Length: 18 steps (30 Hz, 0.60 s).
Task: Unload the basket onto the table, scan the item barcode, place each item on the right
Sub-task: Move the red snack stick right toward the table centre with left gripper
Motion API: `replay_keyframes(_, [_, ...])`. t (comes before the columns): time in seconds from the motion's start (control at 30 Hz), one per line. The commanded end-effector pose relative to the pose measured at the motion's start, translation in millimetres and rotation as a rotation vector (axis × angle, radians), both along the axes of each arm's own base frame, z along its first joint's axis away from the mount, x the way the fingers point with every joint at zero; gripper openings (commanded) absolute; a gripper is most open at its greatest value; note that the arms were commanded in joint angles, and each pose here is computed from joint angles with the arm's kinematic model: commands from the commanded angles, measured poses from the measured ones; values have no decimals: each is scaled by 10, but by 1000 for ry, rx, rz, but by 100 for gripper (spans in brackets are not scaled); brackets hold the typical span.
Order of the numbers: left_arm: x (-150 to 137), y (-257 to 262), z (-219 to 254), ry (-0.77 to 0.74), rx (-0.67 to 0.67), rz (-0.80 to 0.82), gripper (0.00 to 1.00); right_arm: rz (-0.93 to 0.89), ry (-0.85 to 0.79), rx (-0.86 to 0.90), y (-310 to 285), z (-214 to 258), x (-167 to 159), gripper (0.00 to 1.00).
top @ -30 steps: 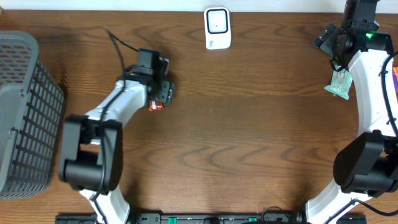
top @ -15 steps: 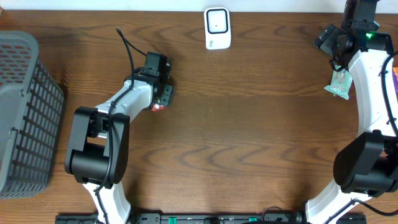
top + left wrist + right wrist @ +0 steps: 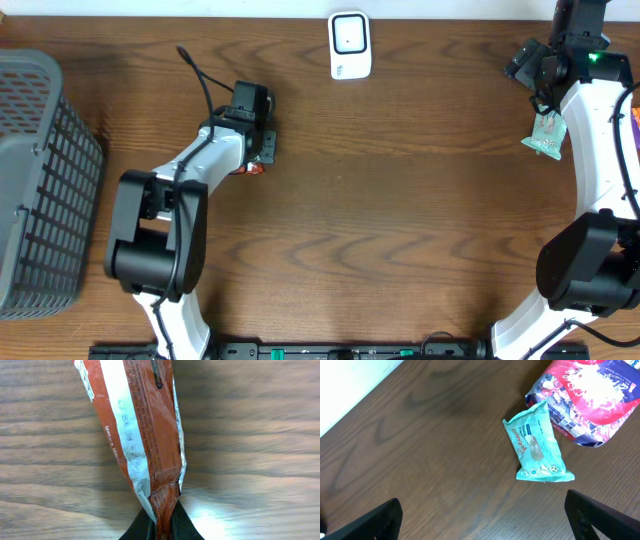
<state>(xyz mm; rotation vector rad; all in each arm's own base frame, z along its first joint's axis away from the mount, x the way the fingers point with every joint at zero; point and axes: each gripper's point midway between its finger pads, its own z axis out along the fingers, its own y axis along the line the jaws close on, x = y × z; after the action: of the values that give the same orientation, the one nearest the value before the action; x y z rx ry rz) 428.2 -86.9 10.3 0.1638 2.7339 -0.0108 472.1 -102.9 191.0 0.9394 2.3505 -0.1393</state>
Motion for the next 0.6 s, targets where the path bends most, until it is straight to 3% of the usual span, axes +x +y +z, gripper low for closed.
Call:
replay_keyframes(0.0, [80,-374,616,-90,-317,-1,7,-11,7,-10,-23,-23,-3,99])
replay_keyframes(0.17, [22,-683,951,-63,-604,-24,7,-11,6,-10,-24,-21,-2,99])
replay_keyframes(0.27, [-128,-892,1000,-7,-709,-100,7,-12,6,-10,-24,-21,-2,99])
replay_keyframes(0.43, [-418,-1169,953,1,-674,-371,7,-11,6,-10,-24,-21,-2,99])
replay_keyframes(0.57, [-569,-1290,910,33,-654,-439,7,-11,7,-10,-24,-21,-3,99])
